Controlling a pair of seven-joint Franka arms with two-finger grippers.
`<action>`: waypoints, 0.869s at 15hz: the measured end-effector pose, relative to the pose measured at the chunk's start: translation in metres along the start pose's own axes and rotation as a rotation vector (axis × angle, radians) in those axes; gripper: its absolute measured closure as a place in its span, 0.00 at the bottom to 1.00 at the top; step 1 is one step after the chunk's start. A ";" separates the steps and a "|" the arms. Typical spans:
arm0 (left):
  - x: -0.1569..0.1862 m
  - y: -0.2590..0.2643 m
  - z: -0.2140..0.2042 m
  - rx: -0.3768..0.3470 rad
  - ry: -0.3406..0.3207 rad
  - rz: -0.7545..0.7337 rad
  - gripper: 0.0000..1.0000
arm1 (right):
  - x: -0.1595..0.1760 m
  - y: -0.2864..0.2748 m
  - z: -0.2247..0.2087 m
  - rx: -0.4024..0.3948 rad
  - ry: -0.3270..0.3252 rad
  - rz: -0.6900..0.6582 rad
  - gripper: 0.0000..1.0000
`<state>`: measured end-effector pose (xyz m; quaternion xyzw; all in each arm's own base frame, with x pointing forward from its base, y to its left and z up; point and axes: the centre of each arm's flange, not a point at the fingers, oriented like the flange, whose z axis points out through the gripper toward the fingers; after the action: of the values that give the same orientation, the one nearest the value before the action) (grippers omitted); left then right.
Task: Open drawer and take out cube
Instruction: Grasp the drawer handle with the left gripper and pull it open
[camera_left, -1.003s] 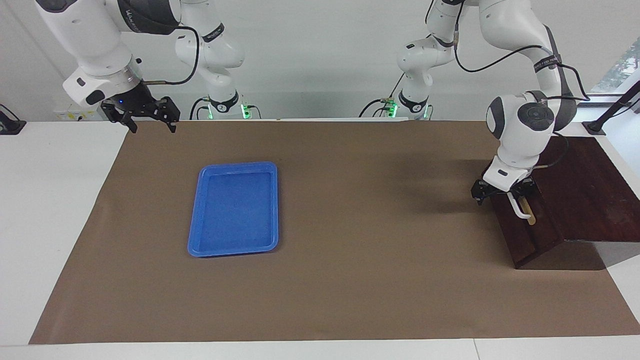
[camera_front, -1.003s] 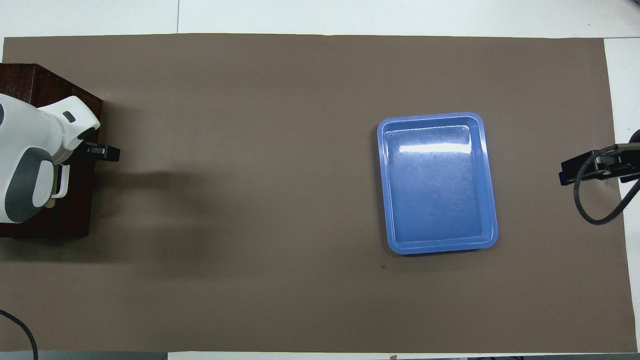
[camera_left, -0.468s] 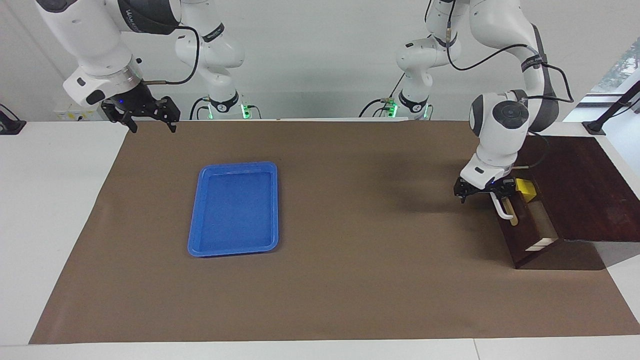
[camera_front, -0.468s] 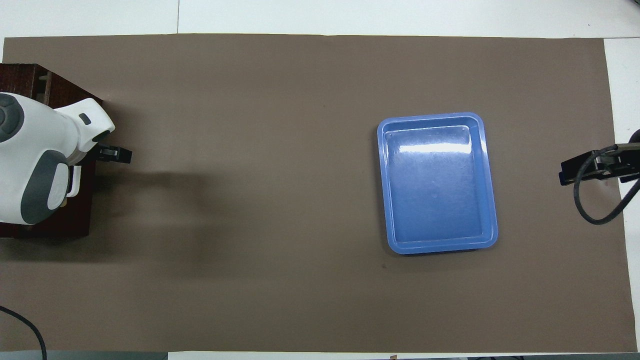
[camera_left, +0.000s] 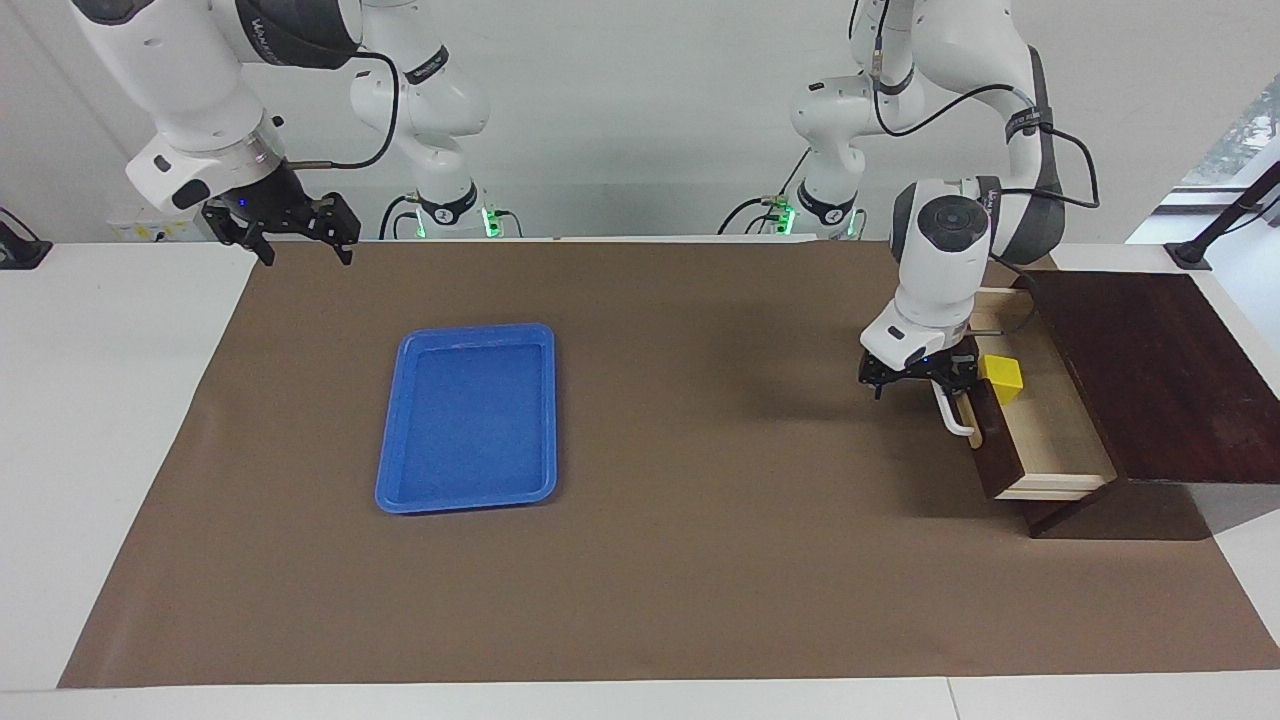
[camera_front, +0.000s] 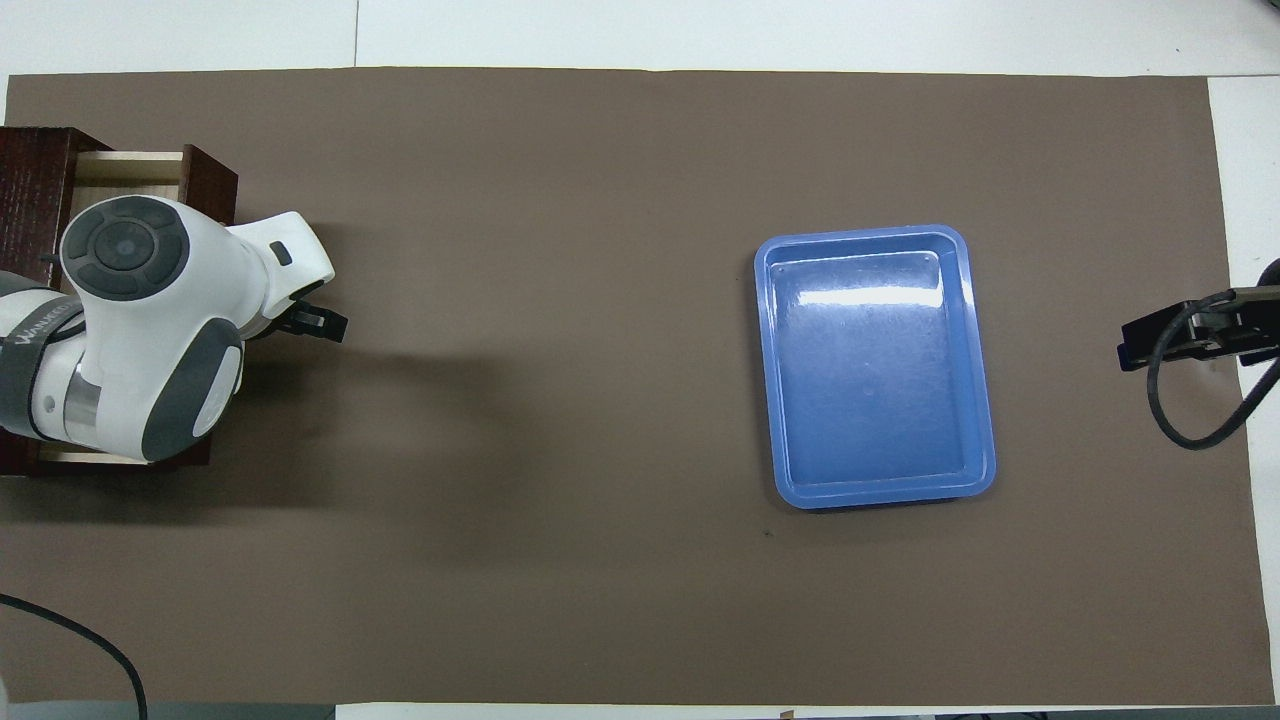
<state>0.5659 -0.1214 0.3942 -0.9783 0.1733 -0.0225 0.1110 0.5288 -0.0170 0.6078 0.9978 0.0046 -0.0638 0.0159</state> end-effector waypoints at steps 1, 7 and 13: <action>0.001 0.005 -0.001 0.000 0.001 0.000 0.00 | 0.000 0.000 0.000 0.000 0.000 0.000 0.00; 0.004 0.007 -0.016 0.008 -0.031 0.003 0.00 | 0.000 0.000 0.000 0.000 0.000 -0.001 0.00; 0.018 -0.007 -0.082 0.003 -0.078 -0.018 0.00 | 0.000 0.000 0.002 0.000 -0.008 -0.001 0.00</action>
<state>0.5781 -0.1385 0.4760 -0.9798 0.1599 0.0146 0.1191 0.5281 -0.0168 0.6053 0.9976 0.0048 -0.0679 0.0158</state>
